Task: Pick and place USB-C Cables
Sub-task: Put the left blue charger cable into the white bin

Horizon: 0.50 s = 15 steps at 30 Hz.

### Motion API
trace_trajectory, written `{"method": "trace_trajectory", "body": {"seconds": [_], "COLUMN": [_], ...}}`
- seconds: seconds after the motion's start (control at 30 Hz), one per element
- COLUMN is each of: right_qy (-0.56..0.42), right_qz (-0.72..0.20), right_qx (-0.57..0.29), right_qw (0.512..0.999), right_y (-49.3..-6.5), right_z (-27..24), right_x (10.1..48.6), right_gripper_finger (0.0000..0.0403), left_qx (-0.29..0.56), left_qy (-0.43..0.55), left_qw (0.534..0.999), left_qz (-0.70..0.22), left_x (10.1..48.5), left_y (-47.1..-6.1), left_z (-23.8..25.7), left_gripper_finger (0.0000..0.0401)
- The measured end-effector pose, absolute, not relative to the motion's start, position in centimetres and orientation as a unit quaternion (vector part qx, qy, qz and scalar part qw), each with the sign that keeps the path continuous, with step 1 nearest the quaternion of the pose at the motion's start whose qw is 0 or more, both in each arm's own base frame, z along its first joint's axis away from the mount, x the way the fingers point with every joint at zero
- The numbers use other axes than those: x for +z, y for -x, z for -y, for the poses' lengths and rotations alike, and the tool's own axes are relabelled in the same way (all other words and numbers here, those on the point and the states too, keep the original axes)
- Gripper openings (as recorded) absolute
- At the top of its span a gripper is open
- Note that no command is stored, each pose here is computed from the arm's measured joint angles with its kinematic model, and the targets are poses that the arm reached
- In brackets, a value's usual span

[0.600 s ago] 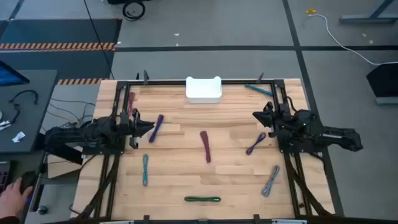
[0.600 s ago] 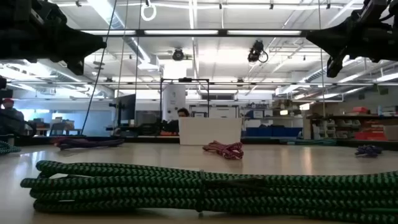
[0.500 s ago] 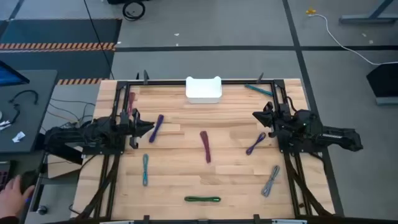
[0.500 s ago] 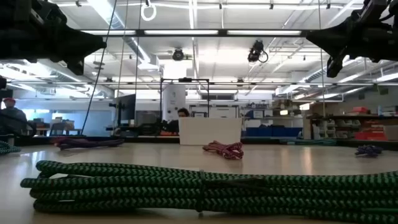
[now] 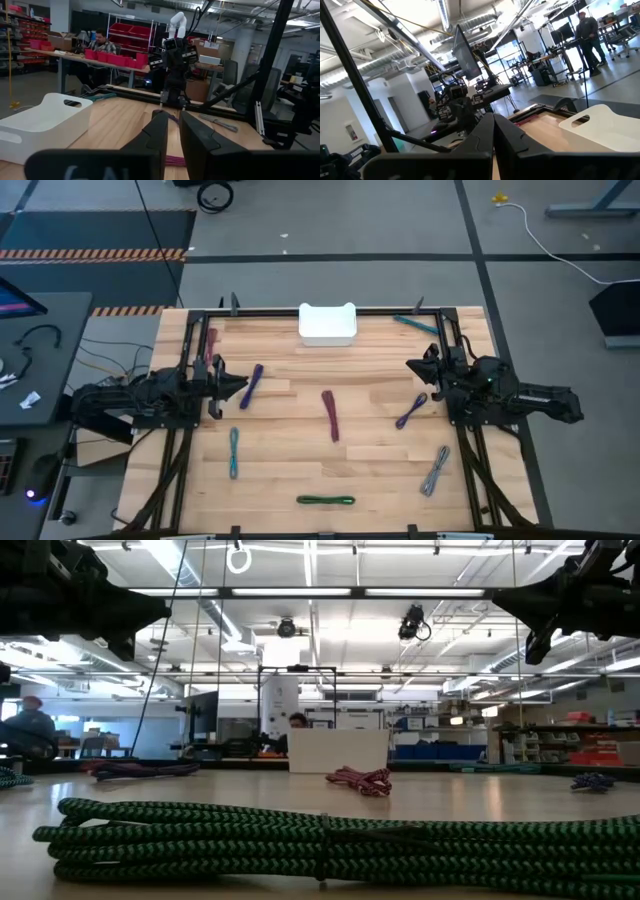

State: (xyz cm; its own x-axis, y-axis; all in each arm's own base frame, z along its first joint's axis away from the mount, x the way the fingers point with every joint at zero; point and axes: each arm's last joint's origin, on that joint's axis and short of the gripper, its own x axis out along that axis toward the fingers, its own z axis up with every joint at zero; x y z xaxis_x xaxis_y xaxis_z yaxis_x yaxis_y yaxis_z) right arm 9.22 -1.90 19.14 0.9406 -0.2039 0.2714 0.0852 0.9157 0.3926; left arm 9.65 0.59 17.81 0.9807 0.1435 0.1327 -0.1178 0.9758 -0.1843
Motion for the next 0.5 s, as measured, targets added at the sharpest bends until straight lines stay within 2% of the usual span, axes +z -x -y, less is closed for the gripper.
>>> {"method": "trace_trajectory", "body": {"seconds": [0.5], "right_qy": [-0.191], "right_qz": [0.155], "right_qx": [-0.075], "right_qw": [0.966], "right_y": [-9.22], "right_z": [1.9], "right_x": [19.15], "right_gripper_finger": [0.001], "left_qx": [0.066], "left_qy": [0.088], "left_qw": [0.991], "left_qz": [0.073], "left_x": [17.81], "left_y": [-9.65], "left_z": [-0.59], "left_gripper_finger": [0.0055]}}
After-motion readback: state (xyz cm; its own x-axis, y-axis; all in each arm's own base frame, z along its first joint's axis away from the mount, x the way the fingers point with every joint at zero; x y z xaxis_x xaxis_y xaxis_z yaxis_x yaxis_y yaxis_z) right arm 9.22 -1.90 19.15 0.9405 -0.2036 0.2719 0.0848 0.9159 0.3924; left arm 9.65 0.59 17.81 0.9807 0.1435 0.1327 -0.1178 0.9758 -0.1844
